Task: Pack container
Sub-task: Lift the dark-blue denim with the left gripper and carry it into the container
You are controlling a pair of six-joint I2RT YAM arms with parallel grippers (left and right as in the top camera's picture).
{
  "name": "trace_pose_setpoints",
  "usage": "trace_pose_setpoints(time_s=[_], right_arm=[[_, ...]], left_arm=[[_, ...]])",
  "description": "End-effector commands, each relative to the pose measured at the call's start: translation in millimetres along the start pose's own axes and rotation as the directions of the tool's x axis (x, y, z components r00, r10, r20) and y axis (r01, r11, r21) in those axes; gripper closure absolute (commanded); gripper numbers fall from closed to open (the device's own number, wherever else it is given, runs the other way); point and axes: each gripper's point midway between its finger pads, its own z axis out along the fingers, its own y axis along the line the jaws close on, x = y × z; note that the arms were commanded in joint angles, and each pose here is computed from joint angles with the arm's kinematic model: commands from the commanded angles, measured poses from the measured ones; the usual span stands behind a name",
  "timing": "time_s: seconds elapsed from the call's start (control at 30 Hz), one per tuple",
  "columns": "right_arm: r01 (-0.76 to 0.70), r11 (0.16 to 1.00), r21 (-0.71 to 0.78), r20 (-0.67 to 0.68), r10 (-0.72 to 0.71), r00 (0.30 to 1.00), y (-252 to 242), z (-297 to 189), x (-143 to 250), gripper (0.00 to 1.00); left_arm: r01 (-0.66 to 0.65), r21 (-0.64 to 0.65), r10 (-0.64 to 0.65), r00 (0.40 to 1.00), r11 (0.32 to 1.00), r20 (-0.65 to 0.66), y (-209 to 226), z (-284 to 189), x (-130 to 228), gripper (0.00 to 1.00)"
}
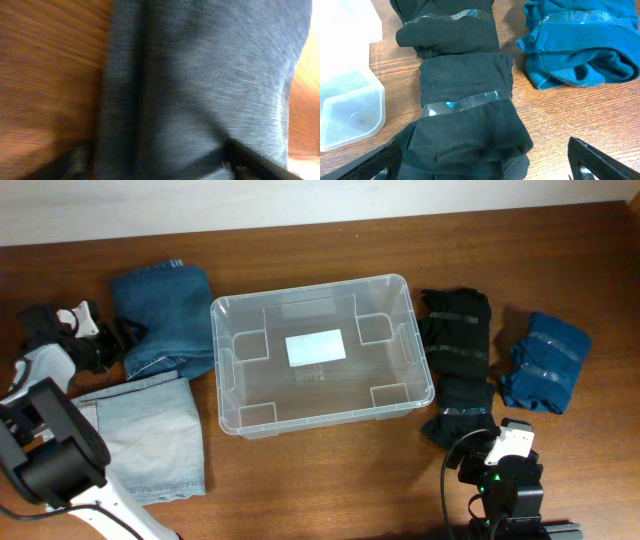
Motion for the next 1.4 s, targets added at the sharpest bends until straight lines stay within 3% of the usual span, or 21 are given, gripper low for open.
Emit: trace_pose_setpoints(time_s=[0.0, 0.23, 0.5, 0.67, 0.83, 1.1, 1.23, 1.37], right_arm=[[0.010, 1.000, -0.003, 0.002, -0.010, 1.000, 1, 1, 1, 0.02], [0.010, 1.000, -0.003, 0.002, -0.010, 1.000, 1, 1, 1, 0.02], [0.010, 1.000, -0.003, 0.002, -0.010, 1.000, 1, 1, 1, 0.02], [0.010, 1.000, -0.003, 0.002, -0.010, 1.000, 1, 1, 1, 0.02], [0.010, 1.000, -0.003, 0.002, -0.010, 1.000, 1, 1, 1, 0.02], [0.010, 1.000, -0.003, 0.002, -0.010, 1.000, 1, 1, 1, 0.02], [0.010, 1.000, -0.003, 0.002, -0.010, 1.000, 1, 1, 1, 0.02], [0.010, 1.000, -0.003, 0.002, -0.010, 1.000, 1, 1, 1, 0.02]], left_arm=[[0.014, -0.016, -0.015, 0.997, 1.000, -0.071, 8, 30, 22, 0.50], [0.016, -0.003, -0.016, 0.996, 1.000, -0.091, 12, 39, 30, 1.00], [0.011, 0.046, -0.006, 0.996, 0.999, -0.088, -13, 6, 5, 1.00], [-0.051, 0.056, 0.052, 0.999, 0.997, -0.016, -81, -81, -50, 1.00], [-0.197, 0.095, 0.186, 0.976, 0.976, 0.113, -168, -175, -74, 1.00], [-0.370, 0.198, 0.313, 0.912, 0.908, 0.267, -299, -279, -34, 1.00], [-0.417, 0.229, 0.348, 0.892, 0.880, 0.287, -346, -300, -1, 0.99], [-0.437, 0.206, 0.388, 0.890, 0.876, 0.239, -379, -289, 34, 1.00]])
